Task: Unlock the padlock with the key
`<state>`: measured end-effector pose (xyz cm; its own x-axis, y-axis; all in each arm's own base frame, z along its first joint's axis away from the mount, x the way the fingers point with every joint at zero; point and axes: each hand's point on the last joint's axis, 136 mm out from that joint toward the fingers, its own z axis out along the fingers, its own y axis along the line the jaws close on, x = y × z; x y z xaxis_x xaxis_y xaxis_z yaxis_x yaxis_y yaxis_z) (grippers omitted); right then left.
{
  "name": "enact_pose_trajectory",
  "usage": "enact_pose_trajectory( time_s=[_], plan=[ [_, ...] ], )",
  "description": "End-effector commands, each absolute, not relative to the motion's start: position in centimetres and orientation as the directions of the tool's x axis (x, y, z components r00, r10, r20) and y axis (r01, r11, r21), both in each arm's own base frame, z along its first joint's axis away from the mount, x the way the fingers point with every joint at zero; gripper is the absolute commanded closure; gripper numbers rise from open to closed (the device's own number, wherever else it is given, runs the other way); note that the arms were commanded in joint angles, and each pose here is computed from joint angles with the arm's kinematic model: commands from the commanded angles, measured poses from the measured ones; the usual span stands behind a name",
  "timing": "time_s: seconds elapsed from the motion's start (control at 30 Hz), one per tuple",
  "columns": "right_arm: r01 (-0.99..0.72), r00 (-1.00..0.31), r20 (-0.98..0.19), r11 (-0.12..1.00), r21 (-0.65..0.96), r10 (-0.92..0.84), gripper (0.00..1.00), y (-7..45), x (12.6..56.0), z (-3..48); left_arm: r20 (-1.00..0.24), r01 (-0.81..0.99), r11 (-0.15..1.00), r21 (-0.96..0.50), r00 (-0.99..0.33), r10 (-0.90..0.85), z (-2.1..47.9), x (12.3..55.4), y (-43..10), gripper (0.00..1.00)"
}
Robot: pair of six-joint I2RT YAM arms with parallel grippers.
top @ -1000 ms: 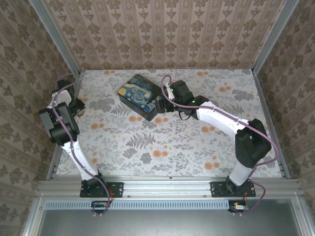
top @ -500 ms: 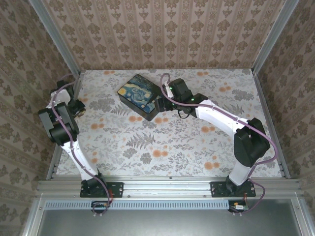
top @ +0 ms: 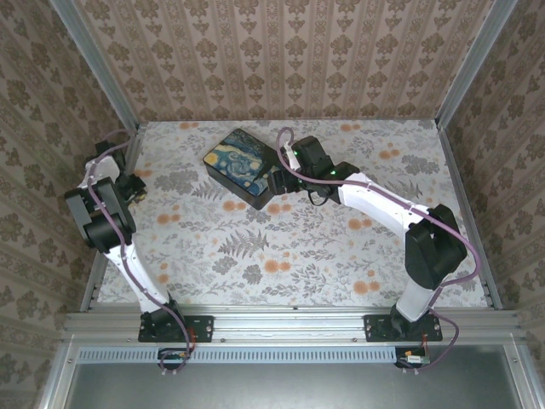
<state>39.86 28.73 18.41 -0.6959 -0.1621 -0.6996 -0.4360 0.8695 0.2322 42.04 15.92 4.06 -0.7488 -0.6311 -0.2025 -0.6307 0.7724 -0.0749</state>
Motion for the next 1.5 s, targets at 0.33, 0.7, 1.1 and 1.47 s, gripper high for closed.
enact_pose_trajectory(
  time_s=[0.33, 0.7, 1.1, 1.47],
  plan=[
    [-0.464, -0.693, -0.699, 0.851, 0.244, -0.178, 0.21, 29.4, 39.3, 19.8, -0.157, -0.613, 0.782, -0.115, -0.766, -0.624, 4.0, 42.1, 15.9, 0.75],
    [-0.470, -0.692, -0.698, 0.850, 0.237, -0.188, 0.21, 29.3, 39.2, 20.0, -0.134, -0.623, 0.775, -0.107, -0.763, -0.632, 1.8, 40.7, 15.3, 0.83],
    [-0.468, -0.698, -0.691, 0.851, 0.239, -0.190, 0.21, 29.5, 39.4, 19.8, -0.228, -0.606, 0.774, -0.183, -0.740, -0.633, 4.9, 41.0, 14.2, 0.77],
    [-0.478, -0.695, -0.692, 0.844, 0.241, -0.196, 0.21, 29.6, 39.2, 20.2, -0.289, -0.600, 0.777, -0.192, -0.722, -0.628, 8.9, 42.2, 17.3, 0.49]
  ],
)
